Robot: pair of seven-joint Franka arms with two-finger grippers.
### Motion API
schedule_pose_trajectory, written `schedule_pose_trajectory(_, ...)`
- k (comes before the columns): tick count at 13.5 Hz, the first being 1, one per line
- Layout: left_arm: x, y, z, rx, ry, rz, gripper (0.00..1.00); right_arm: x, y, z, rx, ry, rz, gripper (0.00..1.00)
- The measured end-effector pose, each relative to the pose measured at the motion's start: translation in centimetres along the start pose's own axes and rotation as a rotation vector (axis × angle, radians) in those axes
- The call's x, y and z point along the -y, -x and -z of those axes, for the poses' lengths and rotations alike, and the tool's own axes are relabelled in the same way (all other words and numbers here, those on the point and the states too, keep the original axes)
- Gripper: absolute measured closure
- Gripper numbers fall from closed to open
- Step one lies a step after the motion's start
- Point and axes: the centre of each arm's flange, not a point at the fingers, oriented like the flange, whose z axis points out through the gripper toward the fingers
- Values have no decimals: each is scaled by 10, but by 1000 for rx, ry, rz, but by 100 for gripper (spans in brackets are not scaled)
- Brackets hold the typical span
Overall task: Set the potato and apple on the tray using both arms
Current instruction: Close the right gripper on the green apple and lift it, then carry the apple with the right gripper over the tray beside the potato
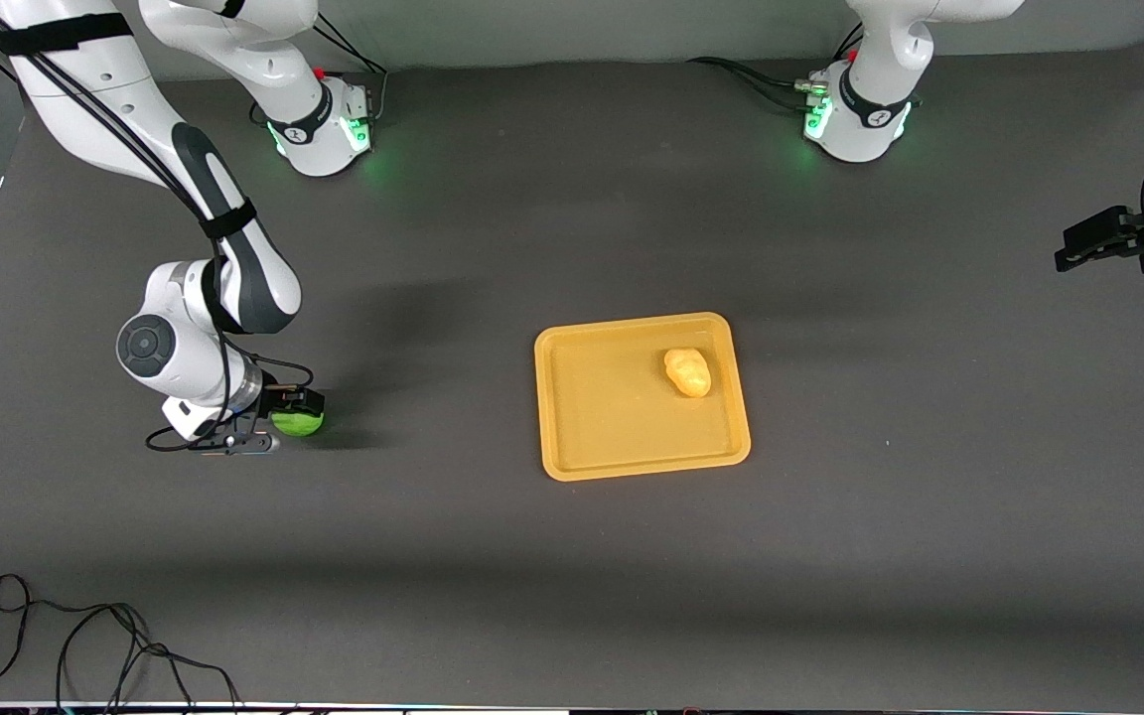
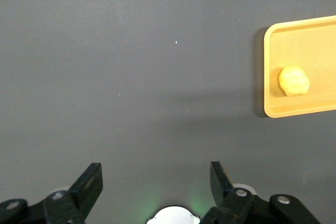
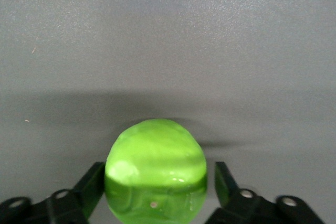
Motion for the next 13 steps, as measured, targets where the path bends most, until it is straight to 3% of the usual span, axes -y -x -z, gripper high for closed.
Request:
schedule_pose_trajectory(1,1,0,0,2,-9,5,8,0,0,1,-1,0,0,24)
schedule_pose_trajectory(5,3,0,0,0,-27,41,7,2,-7,24,-15,-4,4,25)
schedule_pose_trajectory(8,0,0,0,-1,-29,39,6,7,-14,123,28,-17,14,25)
schedule_pose_trajectory(10,-1,0,0,-1,-29,38,6,19,-14,197,24,-26,31,25)
schedule_pose_trajectory(13,0,0,1,-1,-30,38,5,108,-8,249,0,-28,13,25)
